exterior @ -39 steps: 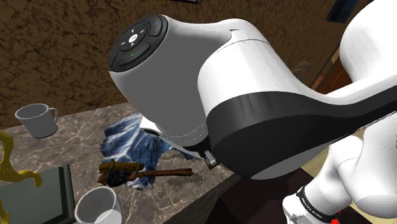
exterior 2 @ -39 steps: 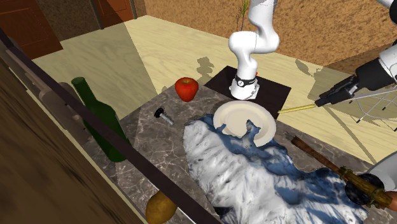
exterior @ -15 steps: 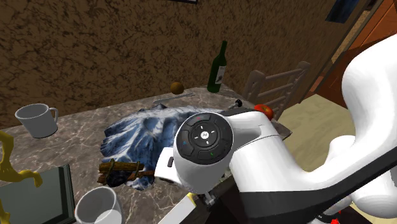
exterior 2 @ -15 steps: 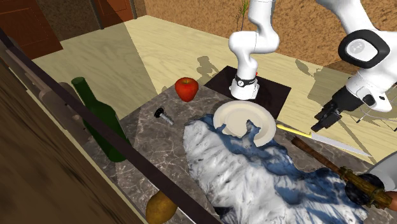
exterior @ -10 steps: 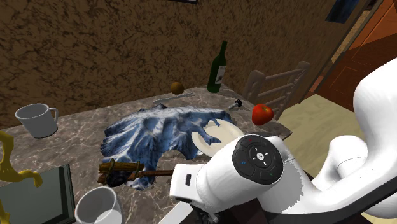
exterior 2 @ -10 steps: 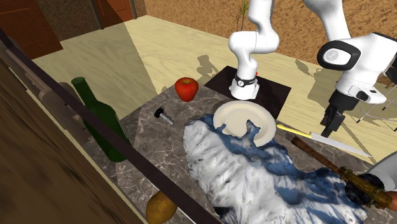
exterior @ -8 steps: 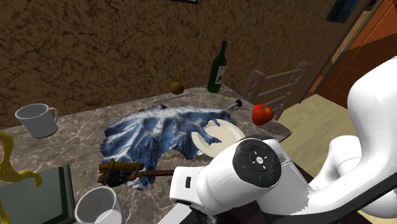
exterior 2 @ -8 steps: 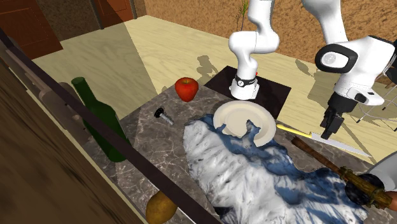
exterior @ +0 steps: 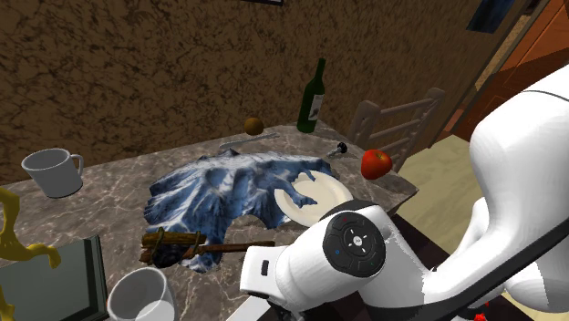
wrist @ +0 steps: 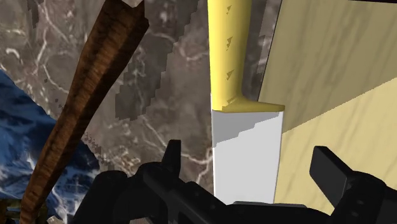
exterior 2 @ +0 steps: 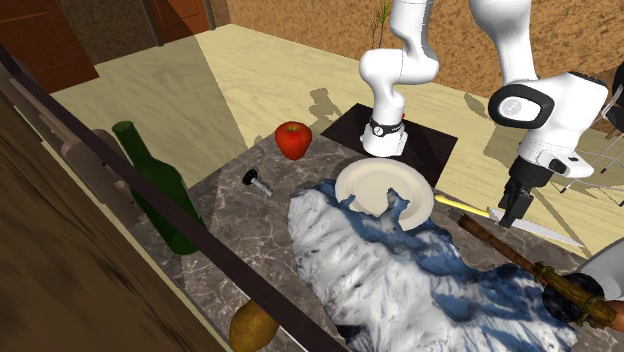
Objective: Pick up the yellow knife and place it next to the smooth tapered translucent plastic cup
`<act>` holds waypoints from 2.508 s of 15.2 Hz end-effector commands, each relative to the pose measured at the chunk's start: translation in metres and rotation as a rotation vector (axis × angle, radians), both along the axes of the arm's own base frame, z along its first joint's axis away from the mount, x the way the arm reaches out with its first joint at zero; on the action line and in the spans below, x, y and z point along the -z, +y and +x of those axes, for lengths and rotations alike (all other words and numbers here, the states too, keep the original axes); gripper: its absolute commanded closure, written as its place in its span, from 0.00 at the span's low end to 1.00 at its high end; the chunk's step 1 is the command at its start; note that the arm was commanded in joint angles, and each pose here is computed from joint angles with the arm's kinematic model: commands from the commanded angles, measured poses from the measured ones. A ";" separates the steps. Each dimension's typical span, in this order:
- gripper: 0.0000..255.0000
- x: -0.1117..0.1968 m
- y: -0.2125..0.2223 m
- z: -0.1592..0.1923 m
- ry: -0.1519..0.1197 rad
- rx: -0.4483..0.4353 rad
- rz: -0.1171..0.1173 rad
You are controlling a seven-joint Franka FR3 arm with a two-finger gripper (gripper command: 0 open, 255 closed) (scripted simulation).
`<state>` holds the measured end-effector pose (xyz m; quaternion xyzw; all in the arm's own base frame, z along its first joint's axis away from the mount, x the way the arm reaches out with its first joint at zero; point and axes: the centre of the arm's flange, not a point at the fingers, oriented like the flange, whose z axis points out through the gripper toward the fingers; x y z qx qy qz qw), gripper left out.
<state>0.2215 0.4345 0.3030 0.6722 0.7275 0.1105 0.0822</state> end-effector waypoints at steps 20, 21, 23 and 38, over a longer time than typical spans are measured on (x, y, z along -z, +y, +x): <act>1.00 -0.031 0.000 0.000 0.000 0.000 0.000; 1.00 -0.037 0.000 0.000 0.000 0.000 0.000; 1.00 -0.047 0.000 0.000 0.000 0.000 0.000; 1.00 -0.126 0.000 0.000 0.000 0.000 0.000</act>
